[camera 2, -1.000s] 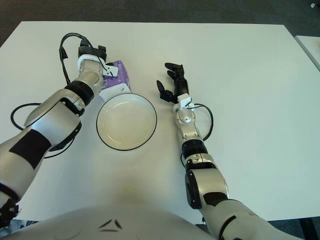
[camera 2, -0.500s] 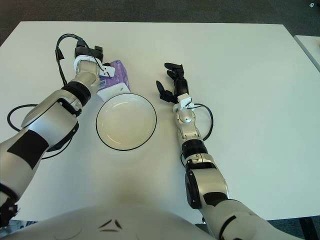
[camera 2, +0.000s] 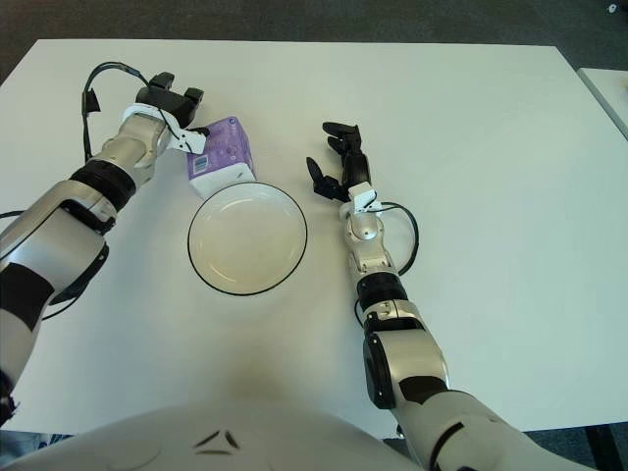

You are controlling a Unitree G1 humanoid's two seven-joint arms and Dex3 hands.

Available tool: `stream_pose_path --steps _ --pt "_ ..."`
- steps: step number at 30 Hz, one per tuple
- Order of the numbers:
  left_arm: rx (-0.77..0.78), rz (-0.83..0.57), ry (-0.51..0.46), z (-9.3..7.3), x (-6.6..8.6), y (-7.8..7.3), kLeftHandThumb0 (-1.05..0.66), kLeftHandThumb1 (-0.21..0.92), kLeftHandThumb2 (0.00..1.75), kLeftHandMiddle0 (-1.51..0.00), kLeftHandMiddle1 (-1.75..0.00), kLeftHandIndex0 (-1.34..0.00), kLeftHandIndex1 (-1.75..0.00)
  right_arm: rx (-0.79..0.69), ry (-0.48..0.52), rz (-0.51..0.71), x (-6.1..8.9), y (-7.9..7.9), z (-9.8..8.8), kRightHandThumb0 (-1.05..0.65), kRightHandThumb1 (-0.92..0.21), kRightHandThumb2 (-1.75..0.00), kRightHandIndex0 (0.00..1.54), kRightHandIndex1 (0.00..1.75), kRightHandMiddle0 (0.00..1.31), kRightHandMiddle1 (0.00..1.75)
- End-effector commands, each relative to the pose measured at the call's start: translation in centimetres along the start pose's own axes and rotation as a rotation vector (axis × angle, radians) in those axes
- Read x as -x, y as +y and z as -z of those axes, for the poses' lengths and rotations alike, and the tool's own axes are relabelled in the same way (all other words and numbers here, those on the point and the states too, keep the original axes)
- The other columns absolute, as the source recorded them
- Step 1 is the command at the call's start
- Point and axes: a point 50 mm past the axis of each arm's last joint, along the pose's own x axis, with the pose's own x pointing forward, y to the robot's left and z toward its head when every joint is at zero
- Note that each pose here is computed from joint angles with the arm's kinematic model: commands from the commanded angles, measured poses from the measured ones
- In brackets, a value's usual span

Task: Put the tissue paper into the plate.

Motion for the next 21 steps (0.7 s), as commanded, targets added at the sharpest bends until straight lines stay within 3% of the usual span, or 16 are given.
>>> stream_pose_path --steps 1,10,21 --pt "-0.049 0.036 -0.068 0.7 1.0 -3.6 -0.99 0.92 0.52 0.00 0.00 0.00 -0.27 0.001 0.538 0.027 8.6 -0.6 9.9 -0.52 -0.62 -0.76 0.36 0.76 0.00 1.11" --pt "-0.183 -0.045 -0.087 1.9 1.3 -3.9 -0.95 0.92 0.34 -0.02 -0.01 0.00 -0.42 -0.002 0.539 0.026 8.6 -0.6 9.9 -0.51 -0.61 -0.77 0.36 0.76 0.00 1.12" --pt "-0.262 -0.018 -0.060 3.2 1.5 -4.2 -0.93 0.92 0.30 -0.03 -0.01 0.00 -0.48 0.004 0.543 0.031 8.6 -0.6 10.0 -0.51 -0.61 -0.77 0.35 0.75 0.00 1.10"
